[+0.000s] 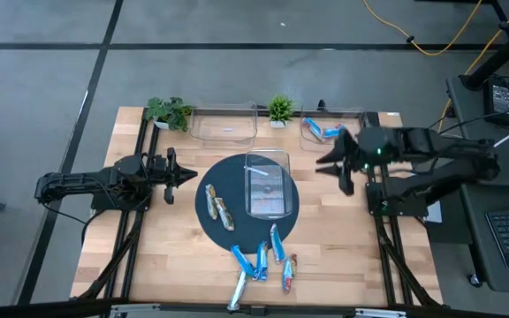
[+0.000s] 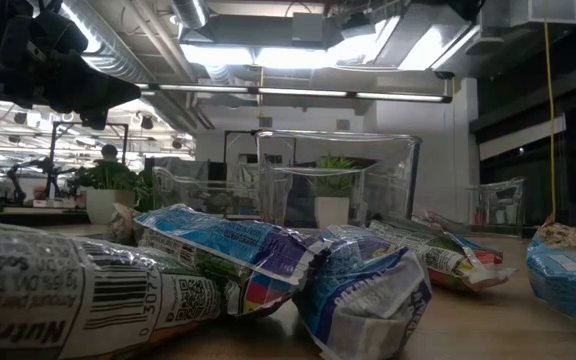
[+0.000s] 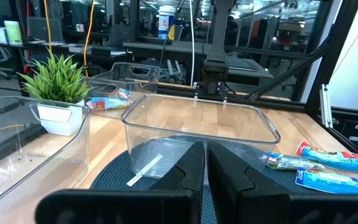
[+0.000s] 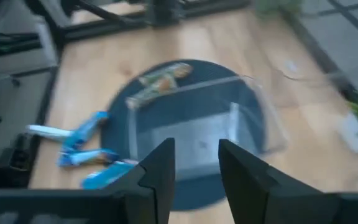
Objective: Pick and place Granola Bars by type
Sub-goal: Put the red granola bar into the top right transparent bin
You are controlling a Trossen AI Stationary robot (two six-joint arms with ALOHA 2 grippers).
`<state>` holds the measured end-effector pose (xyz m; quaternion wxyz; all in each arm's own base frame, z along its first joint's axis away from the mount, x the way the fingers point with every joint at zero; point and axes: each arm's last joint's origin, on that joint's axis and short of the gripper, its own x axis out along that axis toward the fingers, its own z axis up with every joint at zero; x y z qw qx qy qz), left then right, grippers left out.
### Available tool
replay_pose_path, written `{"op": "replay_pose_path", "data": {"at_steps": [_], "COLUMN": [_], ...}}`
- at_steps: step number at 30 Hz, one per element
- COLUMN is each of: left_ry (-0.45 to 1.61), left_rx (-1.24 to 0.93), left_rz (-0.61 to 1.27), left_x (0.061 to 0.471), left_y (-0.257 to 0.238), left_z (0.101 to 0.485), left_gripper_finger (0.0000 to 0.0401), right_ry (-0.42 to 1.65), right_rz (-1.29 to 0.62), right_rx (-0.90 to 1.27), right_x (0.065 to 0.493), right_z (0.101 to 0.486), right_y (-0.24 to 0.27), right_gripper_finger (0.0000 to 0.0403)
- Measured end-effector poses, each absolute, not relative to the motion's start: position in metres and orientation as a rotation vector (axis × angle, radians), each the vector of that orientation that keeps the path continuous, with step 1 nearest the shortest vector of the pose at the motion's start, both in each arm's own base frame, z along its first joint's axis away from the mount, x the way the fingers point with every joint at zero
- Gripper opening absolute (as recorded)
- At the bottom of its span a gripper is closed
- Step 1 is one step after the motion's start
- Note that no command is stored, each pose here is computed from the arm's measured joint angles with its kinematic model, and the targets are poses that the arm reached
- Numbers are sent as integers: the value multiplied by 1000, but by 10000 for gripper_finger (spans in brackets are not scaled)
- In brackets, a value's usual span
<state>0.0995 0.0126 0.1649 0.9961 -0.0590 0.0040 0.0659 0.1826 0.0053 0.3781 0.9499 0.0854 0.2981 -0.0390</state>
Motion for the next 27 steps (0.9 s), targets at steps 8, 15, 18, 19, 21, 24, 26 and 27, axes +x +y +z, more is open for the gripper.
{"op": "replay_pose_path", "data": {"at_steps": [8,15,18,19,21,24,26,27], "left_ry": [8,9,8,8,8,9,9,8], "left_rx": [-118,-118,-118,-118,-118,-118,-118,-118], "left_rz": [132,132,132,132,132,132,132,133], "left_x": [100,100,100,100,99,100,100,100], "left_y": [13,13,13,13,13,13,13,13], "left_z": [165,165,165,165,165,165,165,165], "left_gripper_finger": [12,10,12,13,12,10,11,12], "right_ry": [652,668,663,656,642,618,606,607], "right_rz": [66,238,331,356,411,484,519,533], "right_rx": [100,-1,-66,-93,-146,-226,-279,-309], "right_x": [194,189,185,185,185,188,191,194], "right_z": [370,367,368,370,374,381,388,392], "right_y": [47,78,91,95,102,110,116,119], "right_gripper_finger": [125,126,126,126,126,126,126,126]}}
